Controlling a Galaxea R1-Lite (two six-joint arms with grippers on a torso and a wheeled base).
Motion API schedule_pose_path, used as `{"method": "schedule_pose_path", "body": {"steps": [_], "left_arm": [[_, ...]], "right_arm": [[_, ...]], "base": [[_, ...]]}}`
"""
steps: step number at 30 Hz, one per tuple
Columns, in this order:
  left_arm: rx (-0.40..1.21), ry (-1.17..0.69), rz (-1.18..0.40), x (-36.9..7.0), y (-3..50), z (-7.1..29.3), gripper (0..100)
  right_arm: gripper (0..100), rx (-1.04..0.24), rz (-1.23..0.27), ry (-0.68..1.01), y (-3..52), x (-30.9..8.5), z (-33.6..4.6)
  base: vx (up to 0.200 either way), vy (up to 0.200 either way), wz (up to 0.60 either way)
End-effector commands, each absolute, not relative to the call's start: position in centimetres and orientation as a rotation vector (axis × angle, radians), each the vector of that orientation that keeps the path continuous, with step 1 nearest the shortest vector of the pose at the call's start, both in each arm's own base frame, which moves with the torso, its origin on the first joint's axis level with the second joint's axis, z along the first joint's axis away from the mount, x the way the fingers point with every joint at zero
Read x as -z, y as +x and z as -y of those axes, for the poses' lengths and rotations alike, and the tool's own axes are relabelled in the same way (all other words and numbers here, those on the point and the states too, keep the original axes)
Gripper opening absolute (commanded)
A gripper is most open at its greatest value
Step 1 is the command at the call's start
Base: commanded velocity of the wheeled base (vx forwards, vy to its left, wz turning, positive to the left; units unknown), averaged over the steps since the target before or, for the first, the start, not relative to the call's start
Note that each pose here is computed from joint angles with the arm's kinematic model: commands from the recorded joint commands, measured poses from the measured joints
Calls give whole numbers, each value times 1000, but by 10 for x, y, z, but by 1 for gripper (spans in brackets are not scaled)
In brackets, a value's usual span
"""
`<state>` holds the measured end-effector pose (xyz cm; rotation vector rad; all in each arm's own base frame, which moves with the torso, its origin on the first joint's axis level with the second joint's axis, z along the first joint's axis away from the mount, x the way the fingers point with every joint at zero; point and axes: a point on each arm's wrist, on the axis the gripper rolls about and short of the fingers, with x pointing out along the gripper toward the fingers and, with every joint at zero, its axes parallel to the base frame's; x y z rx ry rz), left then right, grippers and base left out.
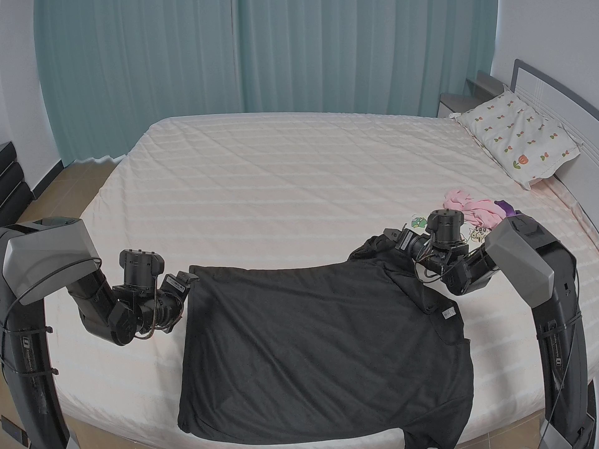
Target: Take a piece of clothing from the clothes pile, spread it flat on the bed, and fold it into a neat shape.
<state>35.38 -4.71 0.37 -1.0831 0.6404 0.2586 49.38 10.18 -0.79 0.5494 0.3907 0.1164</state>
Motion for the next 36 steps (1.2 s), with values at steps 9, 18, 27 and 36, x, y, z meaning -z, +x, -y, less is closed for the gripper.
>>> {"method": "schedule_pose_path", "body": {"steps": [9,18,27,36], "left_arm": [[-258,-1084,-638,-3,352,47,100],[-258,-1083,-638,-3,352,47,100],[-258,-1083,-639,-2,352,47,100],[-260,-1082,-638,-2,352,47,100]], "right_arm": [[100,-124,-471,510,491,41,-94],[100,-118,-460,510,503,58,-92],[100,-105,-434,516,507,48,-83],[100,-103,-462,512,506,64,-87]], "base": [[0,0,0],[0,0,0],[0,0,0],[0,0,0]]}}
